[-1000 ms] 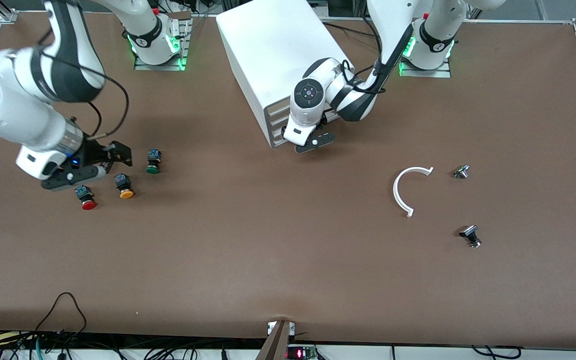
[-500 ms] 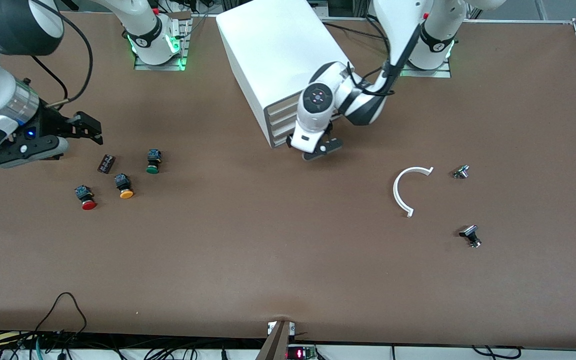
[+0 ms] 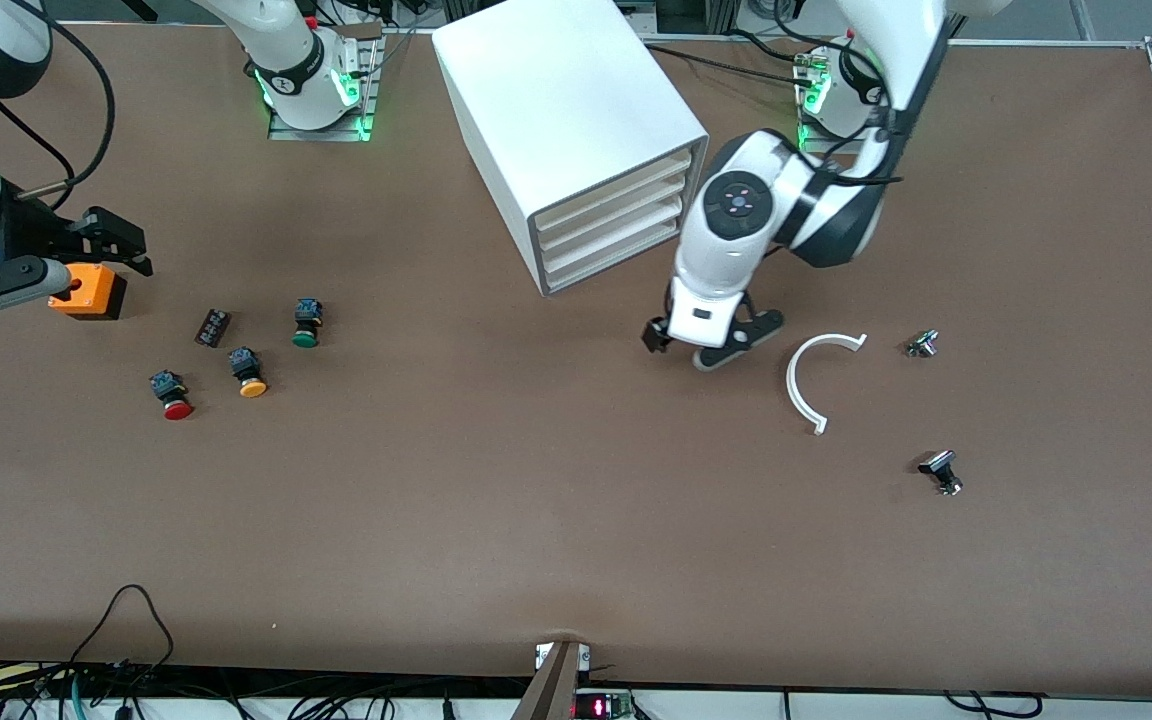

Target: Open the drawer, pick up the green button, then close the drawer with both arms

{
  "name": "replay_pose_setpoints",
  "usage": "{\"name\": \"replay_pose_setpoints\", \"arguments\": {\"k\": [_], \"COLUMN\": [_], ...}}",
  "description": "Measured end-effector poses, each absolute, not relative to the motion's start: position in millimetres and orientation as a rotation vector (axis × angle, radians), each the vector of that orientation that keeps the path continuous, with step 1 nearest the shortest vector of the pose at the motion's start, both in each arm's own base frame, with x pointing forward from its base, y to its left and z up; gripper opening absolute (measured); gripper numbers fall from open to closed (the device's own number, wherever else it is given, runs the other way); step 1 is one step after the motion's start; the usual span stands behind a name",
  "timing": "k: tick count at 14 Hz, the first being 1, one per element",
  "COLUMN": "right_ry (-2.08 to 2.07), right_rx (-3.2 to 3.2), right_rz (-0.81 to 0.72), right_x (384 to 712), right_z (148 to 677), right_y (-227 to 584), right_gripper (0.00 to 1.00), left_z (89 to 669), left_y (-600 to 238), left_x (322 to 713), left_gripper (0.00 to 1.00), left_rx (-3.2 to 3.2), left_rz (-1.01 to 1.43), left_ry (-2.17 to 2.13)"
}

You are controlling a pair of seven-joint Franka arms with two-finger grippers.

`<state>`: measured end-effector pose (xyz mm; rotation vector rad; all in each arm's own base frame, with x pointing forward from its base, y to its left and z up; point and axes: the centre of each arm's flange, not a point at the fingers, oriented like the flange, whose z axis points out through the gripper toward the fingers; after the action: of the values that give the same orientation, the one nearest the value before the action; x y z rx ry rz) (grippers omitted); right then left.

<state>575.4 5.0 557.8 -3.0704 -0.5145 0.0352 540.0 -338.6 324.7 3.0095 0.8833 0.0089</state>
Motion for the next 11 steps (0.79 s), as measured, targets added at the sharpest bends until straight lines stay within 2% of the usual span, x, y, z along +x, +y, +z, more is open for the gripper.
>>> {"name": "replay_pose_setpoints", "arguments": {"k": [4,11], "right_ry": [-0.557,-0.564], "right_rx": [-3.066,-3.092], "right_rz": [-0.007,0.005], "right_x": [577.0,578.7], "right_z": [573.8,572.8], "right_y": [19.5,15.8], "right_gripper": [1.0,1.0], "left_z": [353.5,431.1], "left_y": [-284.5,-147.2], "left_x": [563.5,589.2], "left_gripper": [1.0,1.0], "left_rx": [3.042,3.119], "left_rz": [0.042,-0.013], "left_ry": [0.935,0.707]}}
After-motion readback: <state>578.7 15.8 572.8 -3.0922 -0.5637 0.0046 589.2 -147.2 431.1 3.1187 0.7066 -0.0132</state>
